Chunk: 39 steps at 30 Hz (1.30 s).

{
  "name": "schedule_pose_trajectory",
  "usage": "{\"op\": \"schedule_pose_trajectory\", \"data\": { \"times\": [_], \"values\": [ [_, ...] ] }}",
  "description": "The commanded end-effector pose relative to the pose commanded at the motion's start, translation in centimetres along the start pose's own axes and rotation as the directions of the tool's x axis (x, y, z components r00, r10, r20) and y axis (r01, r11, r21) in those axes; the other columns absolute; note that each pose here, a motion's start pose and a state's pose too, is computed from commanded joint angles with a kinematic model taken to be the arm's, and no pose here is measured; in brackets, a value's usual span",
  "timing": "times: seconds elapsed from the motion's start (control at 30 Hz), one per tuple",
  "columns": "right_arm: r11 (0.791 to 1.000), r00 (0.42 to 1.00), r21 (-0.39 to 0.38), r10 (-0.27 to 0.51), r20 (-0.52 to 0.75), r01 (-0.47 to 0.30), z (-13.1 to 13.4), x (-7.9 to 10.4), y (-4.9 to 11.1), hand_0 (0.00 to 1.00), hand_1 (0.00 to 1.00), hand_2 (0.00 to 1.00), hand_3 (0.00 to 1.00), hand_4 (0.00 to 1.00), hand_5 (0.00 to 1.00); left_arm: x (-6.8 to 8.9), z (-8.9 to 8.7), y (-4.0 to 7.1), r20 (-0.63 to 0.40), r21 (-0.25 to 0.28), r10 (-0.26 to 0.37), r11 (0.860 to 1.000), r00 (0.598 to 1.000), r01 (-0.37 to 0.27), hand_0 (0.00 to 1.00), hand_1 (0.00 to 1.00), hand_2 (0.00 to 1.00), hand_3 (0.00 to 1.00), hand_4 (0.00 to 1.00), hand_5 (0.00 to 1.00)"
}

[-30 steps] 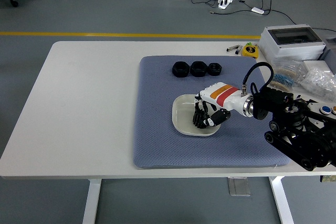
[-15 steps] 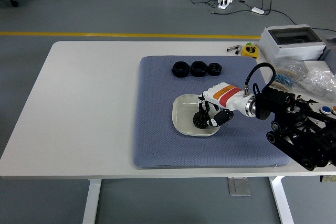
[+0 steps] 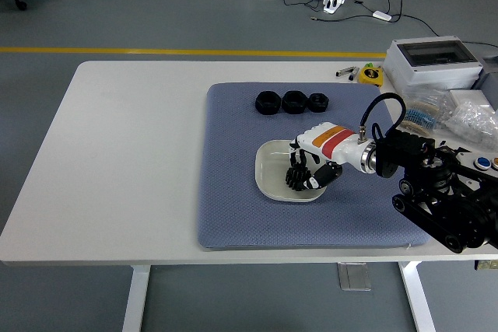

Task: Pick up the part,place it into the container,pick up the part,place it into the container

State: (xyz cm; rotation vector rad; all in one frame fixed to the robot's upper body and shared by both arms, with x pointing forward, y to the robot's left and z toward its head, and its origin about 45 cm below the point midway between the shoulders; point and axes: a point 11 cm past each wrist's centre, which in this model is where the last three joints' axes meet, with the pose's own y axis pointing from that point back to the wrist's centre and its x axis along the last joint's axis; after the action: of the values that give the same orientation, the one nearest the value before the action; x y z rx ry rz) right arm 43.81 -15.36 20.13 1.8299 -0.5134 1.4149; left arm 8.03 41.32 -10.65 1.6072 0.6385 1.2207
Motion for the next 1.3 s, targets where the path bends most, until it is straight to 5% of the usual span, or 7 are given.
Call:
{"op": "schedule_pose_trajectory", "data": {
  "times": [0.43,0.63,0.7,0.83,0.87,1.03,1.3],
  "values": [
    [0.999,0.998,0.012,0.053,0.037,-0.053,-0.2,1.8,0.1,0.105,0.36,0.489,0.62,0.918,0.271,0.1,0.2,0.0,-0.006,-0.005,0.003,1.0,1.0,-0.003,0.706,0.705,0.747,0.652,0.686,0.661],
    [0.981,0.975,0.0,0.191,0.117,-0.192,0.0,5.1,0.9,0.106,0.364,0.491,0.634,0.928,0.271,0.1,0.4,0.0,-0.006,-0.009,0.003,1.0,1.0,-0.003,0.706,0.704,0.747,0.652,0.686,0.662],
    [0.969,0.955,-0.016,0.245,0.17,-0.246,0.2,6.2,1.3,0.221,0.453,0.585,0.781,0.992,0.334,0.1,0.4,0.0,-0.006,-0.01,0.003,1.0,1.0,-0.003,0.706,0.704,0.747,0.652,0.686,0.662],
    [0.922,0.871,-0.07,0.382,0.309,-0.38,1.0,9.1,2.8,0.221,0.453,0.585,0.781,0.992,0.334,0.2,0.5,0.0,-0.006,-0.011,0.004,1.0,1.0,-0.004,0.706,0.704,0.747,0.652,0.686,0.662],
    [0.913,0.849,-0.082,0.402,0.342,-0.4,1.2,9.6,3.1,0.498,0.63,0.751,0.821,0.998,0.576,0.2,0.5,0.0,-0.007,-0.012,0.005,1.0,1.0,-0.005,0.706,0.704,0.747,0.651,0.686,0.662],
    [0.882,0.722,-0.141,0.453,0.523,-0.45,2.3,10.8,5.0,0.498,0.63,0.751,0.821,0.998,0.576,0.2,0.7,0.0,-0.009,-0.016,0.006,1.0,1.0,-0.006,0.706,0.704,0.747,0.651,0.686,0.662],
    [0.861,0.467,-0.266,0.468,0.751,-0.435,5.3,10.3,8.1,0.714,0.752,0.836,0.84,0.998,0.702,0.2,1.1,0.1,-0.015,-0.025,0.008,1.0,1.0,-0.008,0.706,0.705,0.748,0.651,0.685,0.663]
  ]
}}
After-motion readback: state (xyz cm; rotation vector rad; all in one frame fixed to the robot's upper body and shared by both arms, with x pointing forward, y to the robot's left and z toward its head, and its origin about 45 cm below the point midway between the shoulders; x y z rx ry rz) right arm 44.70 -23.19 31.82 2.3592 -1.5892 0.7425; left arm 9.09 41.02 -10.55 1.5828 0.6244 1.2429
